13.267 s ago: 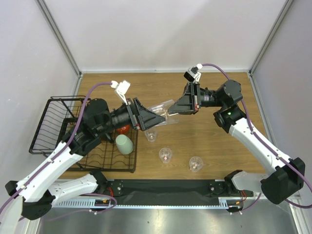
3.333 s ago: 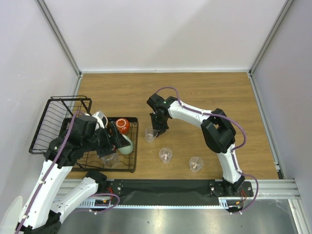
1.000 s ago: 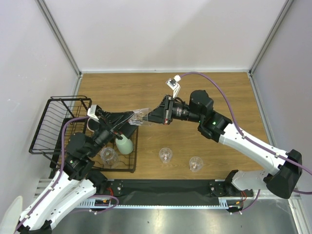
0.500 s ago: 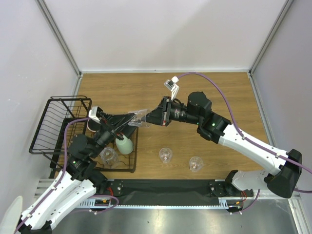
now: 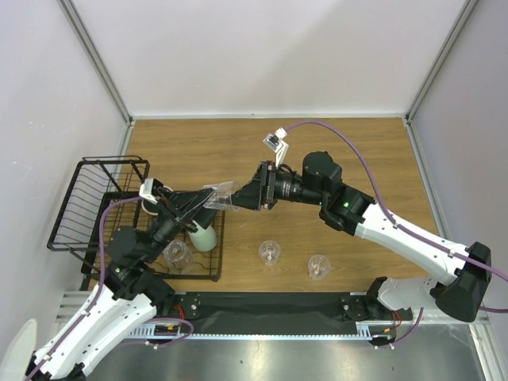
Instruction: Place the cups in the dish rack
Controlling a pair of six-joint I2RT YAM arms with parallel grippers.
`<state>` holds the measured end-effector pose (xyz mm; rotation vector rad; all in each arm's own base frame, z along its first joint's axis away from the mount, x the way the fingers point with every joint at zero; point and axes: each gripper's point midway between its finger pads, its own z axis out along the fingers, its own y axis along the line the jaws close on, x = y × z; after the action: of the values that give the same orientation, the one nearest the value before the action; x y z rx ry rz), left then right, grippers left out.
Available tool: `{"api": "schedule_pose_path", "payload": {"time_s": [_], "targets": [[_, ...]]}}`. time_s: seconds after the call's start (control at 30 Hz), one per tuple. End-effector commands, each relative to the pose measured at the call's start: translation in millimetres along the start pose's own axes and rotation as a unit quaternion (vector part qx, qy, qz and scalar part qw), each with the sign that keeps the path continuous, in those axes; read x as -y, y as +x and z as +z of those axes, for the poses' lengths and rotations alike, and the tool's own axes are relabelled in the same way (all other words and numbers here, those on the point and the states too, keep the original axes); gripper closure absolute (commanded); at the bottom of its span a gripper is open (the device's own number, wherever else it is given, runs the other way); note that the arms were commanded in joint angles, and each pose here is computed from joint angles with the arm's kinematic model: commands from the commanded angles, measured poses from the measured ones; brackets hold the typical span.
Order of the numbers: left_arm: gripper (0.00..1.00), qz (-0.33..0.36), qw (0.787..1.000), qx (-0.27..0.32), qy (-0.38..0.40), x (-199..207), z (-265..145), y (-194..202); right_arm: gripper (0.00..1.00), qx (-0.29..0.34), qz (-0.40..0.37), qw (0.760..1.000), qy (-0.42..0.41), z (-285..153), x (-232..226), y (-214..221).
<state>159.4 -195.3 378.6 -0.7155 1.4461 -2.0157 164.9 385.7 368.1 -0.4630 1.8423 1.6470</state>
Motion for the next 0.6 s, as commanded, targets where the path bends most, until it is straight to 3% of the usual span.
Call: {"api": "schedule_pose_path", "payload": {"time_s": [0.0, 0.1, 0.2, 0.43, 0.57], "targets": [[1.0, -0.008, 0.999, 0.007, 0.04, 22.2, -5.6, -0.8, 0.43, 0.003, -0.016, 1.0, -0.007, -3.8, -10.1, -4.9], [1.0, 0.0, 0.999, 0.003, 0.033, 22.3, -7.6, 1.4, 0.22, 0.008, -0.019, 1.0, 0.002, -6.5, -9.0, -6.8], [1.0, 0.025, 0.999, 0.004, 0.02, 24.3, -9.1, 2.4, 0.11, 0.005, -0.022, 0.999, 0.026, -12.9, -3.8, -4.8], [1.0, 0.136, 0.989, 0.005, -0.064, 20.8, -5.7, 1.7, 0.05, 0.024, -0.036, 0.997, 0.064, -43.5, -4.6, -18.9], [1.0, 0.231, 0.962, -0.012, -0.146, 5.5, -1.7, -3.1, 0.04, 0.05, -0.045, 0.995, 0.069, -71.0, -15.9, -31.8]]}}
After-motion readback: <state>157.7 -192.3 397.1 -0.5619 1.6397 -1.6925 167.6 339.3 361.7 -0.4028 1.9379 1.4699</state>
